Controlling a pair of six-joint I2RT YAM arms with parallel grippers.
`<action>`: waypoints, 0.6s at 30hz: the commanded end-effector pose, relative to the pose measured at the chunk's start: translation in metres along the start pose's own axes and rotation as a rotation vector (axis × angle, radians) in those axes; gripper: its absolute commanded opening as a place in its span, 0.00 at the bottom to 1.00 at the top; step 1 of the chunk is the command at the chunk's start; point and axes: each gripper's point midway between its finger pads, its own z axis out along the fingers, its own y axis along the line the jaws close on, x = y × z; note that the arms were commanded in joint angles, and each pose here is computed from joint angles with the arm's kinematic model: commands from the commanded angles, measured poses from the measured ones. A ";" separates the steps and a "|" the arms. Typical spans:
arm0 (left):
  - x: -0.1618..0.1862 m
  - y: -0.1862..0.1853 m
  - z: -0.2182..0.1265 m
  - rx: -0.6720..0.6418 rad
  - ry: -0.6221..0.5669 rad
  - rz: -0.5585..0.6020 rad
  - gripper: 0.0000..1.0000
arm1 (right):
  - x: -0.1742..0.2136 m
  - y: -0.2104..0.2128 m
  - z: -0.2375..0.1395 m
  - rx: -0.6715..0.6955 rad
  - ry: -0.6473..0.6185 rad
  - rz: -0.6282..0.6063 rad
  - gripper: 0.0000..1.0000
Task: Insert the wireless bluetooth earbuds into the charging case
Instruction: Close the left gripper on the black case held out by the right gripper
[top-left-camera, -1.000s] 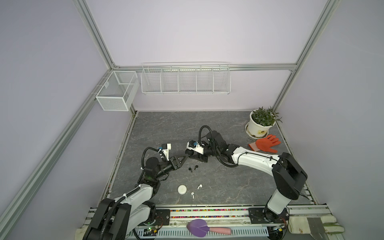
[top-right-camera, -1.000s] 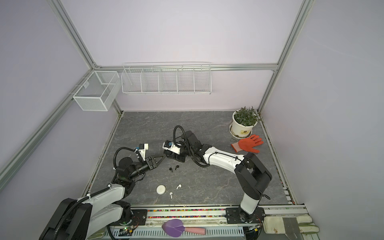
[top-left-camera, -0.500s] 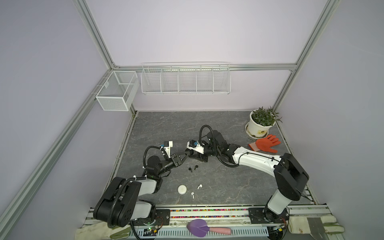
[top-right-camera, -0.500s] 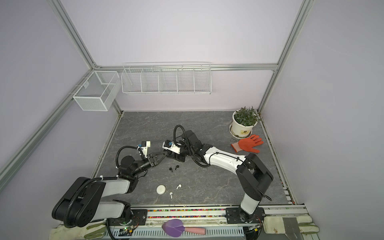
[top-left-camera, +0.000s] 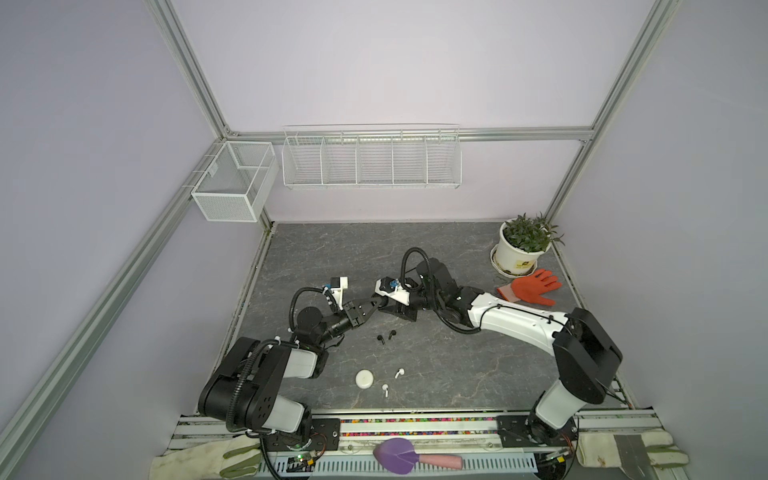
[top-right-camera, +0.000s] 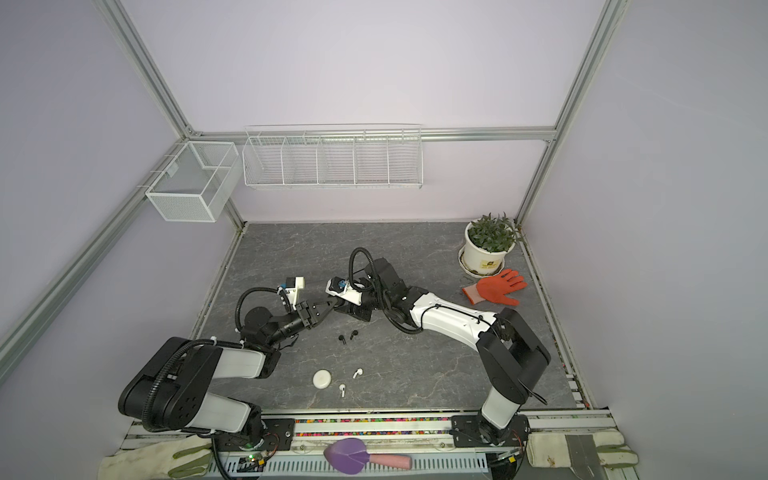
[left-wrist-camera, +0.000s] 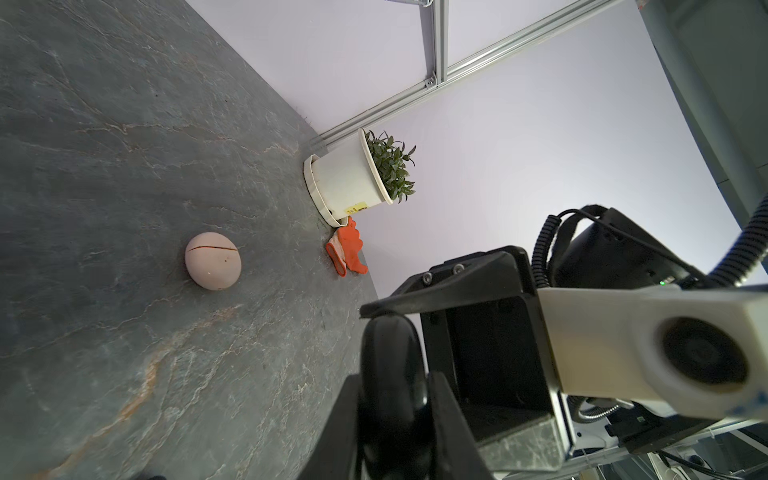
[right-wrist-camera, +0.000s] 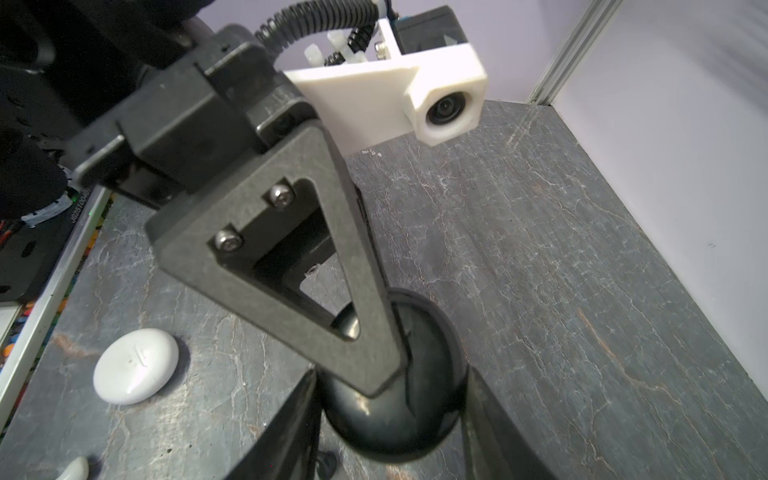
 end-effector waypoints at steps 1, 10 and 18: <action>-0.003 -0.034 0.004 0.112 0.015 0.122 0.08 | -0.008 0.006 -0.010 -0.008 -0.011 -0.002 0.57; -0.009 -0.076 -0.005 0.188 -0.071 0.425 0.00 | -0.051 0.023 -0.085 -0.180 -0.148 0.249 0.72; 0.016 -0.120 0.003 0.257 -0.064 0.765 0.00 | -0.098 0.027 -0.136 -0.366 -0.319 0.464 0.65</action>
